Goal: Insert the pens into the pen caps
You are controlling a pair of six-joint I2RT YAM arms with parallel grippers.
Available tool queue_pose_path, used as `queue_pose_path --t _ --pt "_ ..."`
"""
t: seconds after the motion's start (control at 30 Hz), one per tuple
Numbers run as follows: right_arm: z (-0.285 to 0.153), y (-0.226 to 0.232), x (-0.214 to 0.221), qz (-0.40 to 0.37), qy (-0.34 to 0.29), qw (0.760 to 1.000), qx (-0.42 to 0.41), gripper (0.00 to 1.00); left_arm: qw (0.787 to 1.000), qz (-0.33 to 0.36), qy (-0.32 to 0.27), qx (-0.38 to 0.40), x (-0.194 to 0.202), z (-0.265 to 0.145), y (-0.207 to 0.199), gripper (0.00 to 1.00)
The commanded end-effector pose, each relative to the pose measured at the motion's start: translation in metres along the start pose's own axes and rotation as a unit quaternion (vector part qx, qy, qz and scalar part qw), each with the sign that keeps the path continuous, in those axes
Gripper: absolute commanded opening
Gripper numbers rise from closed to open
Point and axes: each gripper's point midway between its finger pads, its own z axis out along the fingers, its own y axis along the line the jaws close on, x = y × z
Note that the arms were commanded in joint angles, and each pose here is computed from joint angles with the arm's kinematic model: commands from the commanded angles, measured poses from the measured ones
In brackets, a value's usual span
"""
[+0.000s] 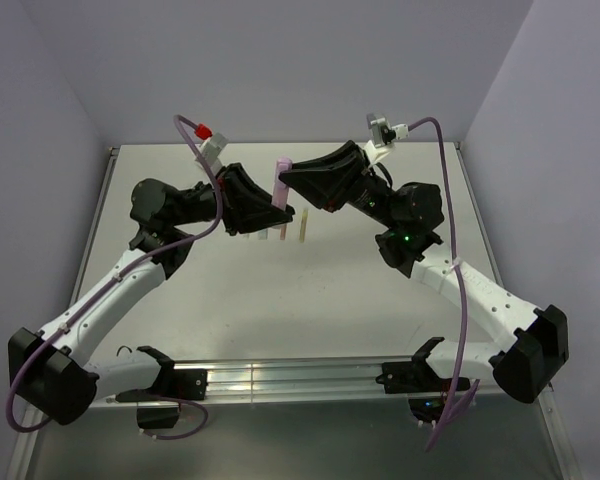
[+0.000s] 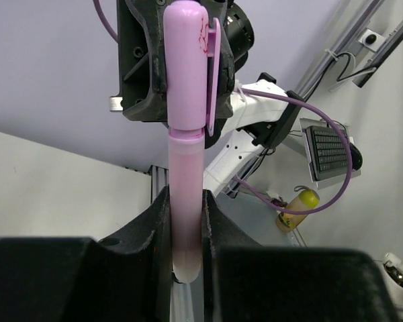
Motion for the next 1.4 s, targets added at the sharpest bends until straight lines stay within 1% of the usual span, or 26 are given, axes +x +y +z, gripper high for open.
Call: queue_pose_path --t 0.0,0.13,0.2,0.23,0.3,0.33,0.37,0.57,0.87,0.9,1.07,1.1,1.17,1.2,1.3,1.37 --pt "-0.024 0.023 0.099 0.08 0.208 0.971 -0.082 0.0 0.987 0.12 -0.1 0.027 -0.061 0.005 -0.045 0.0" --pt "-0.023 0.028 0.101 0.079 0.219 0.967 -0.102 0.0 0.983 0.144 -0.102 0.04 -0.062 0.003 -0.06 0.0" --pt "-0.023 0.028 0.104 0.073 0.226 0.966 -0.098 0.0 0.98 0.161 -0.108 0.038 -0.066 0.003 -0.065 0.0" --pt "-0.02 0.027 0.102 0.068 0.223 0.968 -0.093 0.0 0.982 0.155 -0.103 0.028 -0.065 0.004 -0.062 0.0" --pt "-0.019 0.028 0.103 0.06 0.228 0.968 -0.085 0.0 0.978 0.178 -0.11 0.023 -0.069 0.005 -0.068 0.0" --pt "-0.019 0.026 0.106 0.063 0.233 0.967 -0.075 0.0 0.978 0.175 -0.113 0.013 -0.071 0.005 -0.067 0.0" --pt "-0.018 0.027 0.105 0.061 0.233 0.968 -0.076 0.0 0.976 0.186 -0.115 0.014 -0.072 0.005 -0.07 0.0" --pt "-0.014 0.035 0.105 0.068 0.232 0.967 -0.085 0.04 0.973 0.194 -0.123 0.005 -0.075 0.007 -0.071 0.0" --pt "-0.01 0.034 0.101 0.059 0.23 0.968 -0.077 0.23 0.97 0.205 -0.128 0.0 -0.078 0.006 -0.075 0.0" --pt "-0.009 0.035 0.099 0.055 0.227 0.969 -0.077 0.28 0.971 0.204 -0.127 -0.002 -0.077 0.005 -0.074 0.0" --pt "-0.003 0.035 0.091 0.043 0.22 0.972 -0.073 0.38 0.971 0.205 -0.126 -0.005 -0.078 0.006 -0.075 0.0" --pt "-0.003 0.036 0.09 0.039 0.22 0.972 -0.073 0.41 0.971 0.205 -0.126 -0.006 -0.078 0.005 -0.075 0.0" --pt "-0.001 0.035 0.087 0.031 0.217 0.973 -0.069 0.44 0.97 0.207 -0.126 -0.006 -0.078 0.005 -0.075 0.0" --pt "0.0 0.035 0.086 0.026 0.216 0.974 -0.069 0.47 0.97 0.208 -0.126 -0.006 -0.078 0.005 -0.076 0.0" --pt "0.001 0.036 0.079 0.018 0.212 0.975 -0.067 0.5 0.97 0.21 -0.125 -0.009 -0.078 0.004 -0.076 0.0" --pt "0.002 0.037 0.076 0.012 0.211 0.975 -0.067 0.5 0.969 0.214 -0.125 -0.017 -0.079 0.003 -0.075 0.0"
